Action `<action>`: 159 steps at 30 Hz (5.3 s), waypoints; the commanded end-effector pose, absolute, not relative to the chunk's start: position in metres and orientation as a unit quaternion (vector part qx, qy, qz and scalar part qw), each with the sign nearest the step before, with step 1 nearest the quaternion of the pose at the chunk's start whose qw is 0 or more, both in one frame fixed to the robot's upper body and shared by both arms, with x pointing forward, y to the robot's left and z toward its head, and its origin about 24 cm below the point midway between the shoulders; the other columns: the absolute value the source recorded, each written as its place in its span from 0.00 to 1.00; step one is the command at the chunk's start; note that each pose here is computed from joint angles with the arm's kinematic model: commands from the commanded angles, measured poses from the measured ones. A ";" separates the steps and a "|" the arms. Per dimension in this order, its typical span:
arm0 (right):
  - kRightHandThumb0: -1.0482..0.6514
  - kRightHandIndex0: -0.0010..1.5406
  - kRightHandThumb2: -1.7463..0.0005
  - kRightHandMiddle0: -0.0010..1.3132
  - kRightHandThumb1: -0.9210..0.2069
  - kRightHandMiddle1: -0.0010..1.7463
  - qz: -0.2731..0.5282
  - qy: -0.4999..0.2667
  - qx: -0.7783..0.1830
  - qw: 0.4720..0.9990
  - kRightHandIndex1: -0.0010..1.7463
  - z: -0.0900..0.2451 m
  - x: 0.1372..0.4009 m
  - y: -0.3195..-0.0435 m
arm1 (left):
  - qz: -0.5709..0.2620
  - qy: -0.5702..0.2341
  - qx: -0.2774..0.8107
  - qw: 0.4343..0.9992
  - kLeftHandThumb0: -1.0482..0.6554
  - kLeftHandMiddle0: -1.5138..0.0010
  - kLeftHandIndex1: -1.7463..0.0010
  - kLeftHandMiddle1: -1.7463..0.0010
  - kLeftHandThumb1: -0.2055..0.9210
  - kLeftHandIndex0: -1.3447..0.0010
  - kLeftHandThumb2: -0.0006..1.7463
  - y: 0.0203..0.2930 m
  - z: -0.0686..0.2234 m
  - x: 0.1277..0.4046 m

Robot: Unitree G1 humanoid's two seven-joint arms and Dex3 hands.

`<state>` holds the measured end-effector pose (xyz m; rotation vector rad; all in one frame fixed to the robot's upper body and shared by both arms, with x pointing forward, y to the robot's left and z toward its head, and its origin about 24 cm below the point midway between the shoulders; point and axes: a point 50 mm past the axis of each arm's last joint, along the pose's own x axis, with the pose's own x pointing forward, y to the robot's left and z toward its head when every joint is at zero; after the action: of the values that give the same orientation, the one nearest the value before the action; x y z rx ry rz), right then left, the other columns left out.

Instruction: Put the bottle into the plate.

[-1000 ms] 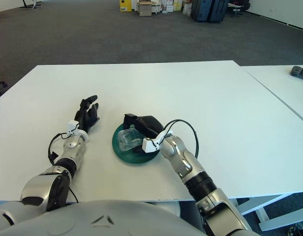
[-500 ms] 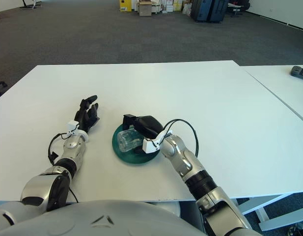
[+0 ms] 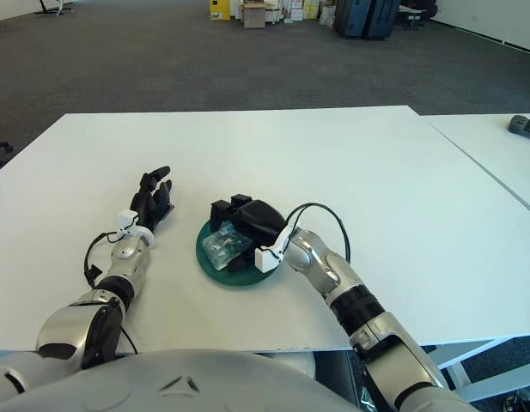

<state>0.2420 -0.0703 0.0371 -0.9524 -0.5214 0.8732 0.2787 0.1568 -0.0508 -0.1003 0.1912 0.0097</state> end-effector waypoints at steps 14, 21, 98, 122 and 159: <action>0.00 0.00 0.57 0.00 0.00 0.10 0.374 -0.287 -0.465 0.750 0.02 0.046 0.243 -0.076 | -0.005 0.135 -0.018 0.991 0.16 0.76 0.47 0.97 1.00 1.00 0.41 0.162 -0.065 0.266; 0.00 0.00 0.56 0.00 0.00 0.01 0.353 -0.313 -0.447 0.760 0.00 0.056 0.245 -0.078 | -0.006 0.130 -0.009 0.991 0.16 0.76 0.46 0.98 1.00 1.00 0.39 0.162 -0.065 0.265; 0.15 0.30 0.46 0.00 0.00 0.52 0.004 0.164 0.067 0.984 0.05 -0.061 0.282 -0.154 | -0.006 0.096 -0.034 0.995 0.18 0.67 0.41 0.87 1.00 1.00 0.41 0.163 -0.060 0.263; 0.18 0.29 0.45 0.00 0.00 0.48 -0.011 0.173 0.068 0.983 0.04 -0.071 0.268 -0.155 | -0.010 0.100 -0.042 0.994 0.19 0.68 0.45 0.86 1.00 1.00 0.42 0.163 -0.059 0.265; 0.18 0.31 0.46 0.00 0.00 0.52 -0.041 0.148 0.068 0.986 0.04 -0.074 0.257 -0.158 | -0.016 0.085 -0.052 0.995 0.21 0.67 0.47 0.85 1.00 1.00 0.40 0.168 -0.054 0.266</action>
<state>0.2846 -0.1584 -0.0434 0.1197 0.1394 -0.0484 0.2735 0.1630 -0.0466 -0.0884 0.1317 -0.0418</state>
